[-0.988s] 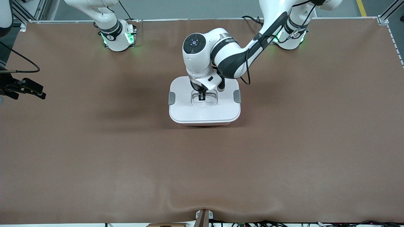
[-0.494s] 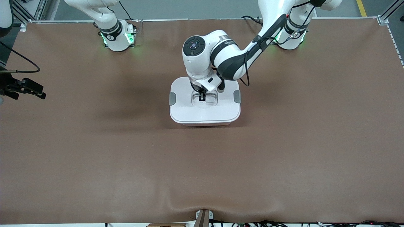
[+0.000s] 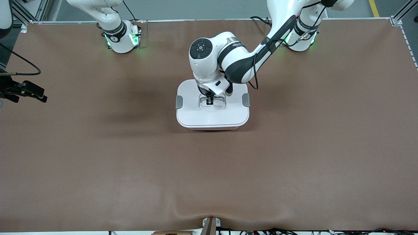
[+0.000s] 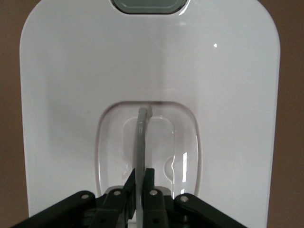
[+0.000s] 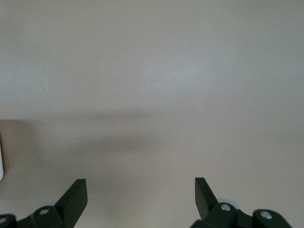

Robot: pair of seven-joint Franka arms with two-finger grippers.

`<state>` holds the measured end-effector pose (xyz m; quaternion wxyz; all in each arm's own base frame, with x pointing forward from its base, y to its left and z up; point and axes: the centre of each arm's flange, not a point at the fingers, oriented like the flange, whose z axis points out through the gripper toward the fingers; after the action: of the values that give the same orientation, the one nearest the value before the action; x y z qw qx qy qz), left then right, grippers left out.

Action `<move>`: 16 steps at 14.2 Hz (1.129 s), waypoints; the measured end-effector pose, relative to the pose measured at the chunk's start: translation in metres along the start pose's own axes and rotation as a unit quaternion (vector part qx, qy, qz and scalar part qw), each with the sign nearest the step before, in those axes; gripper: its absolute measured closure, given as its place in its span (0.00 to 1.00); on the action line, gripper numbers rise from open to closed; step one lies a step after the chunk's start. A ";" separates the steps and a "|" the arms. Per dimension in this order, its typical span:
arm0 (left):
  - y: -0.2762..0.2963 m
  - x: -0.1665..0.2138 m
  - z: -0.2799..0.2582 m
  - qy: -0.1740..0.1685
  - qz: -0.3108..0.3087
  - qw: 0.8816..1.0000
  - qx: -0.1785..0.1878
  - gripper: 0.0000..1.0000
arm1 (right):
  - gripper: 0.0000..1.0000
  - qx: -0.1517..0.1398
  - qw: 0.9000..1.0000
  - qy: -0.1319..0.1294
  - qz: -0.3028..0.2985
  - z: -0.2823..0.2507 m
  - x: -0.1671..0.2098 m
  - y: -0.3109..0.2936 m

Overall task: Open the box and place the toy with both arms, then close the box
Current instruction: 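Lower the lid onto the box and press it down with the left gripper, then open the left gripper and release the lid handle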

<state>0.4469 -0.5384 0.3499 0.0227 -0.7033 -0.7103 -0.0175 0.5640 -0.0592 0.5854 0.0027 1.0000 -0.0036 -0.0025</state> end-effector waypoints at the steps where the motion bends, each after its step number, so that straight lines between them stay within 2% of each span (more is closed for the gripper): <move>1: 0.000 0.000 0.001 0.000 0.000 1.000 0.000 0.92 | 0.00 0.000 1.000 -0.003 0.000 0.001 -0.001 0.000; 9: -0.002 0.000 0.004 0.003 0.002 1.000 0.003 0.92 | 0.00 0.000 1.000 -0.003 0.002 -0.001 -0.001 0.002; 10: -0.002 0.001 0.004 0.004 0.001 1.000 0.003 0.89 | 0.00 0.000 1.000 -0.002 0.002 -0.001 -0.001 0.002; 11: -0.001 0.002 0.005 0.006 0.001 1.000 0.003 0.81 | 0.00 0.000 1.000 -0.002 0.002 -0.001 -0.001 0.002; 16: 0.019 0.015 -0.003 0.000 0.018 1.000 -0.003 0.29 | 0.00 0.000 1.000 0.000 0.003 -0.003 -0.001 0.003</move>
<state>0.4661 -0.5230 0.3533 0.0210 -0.7161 -0.6974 -0.0188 0.5633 -0.0621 0.5880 0.0027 1.0000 -0.0063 -0.0028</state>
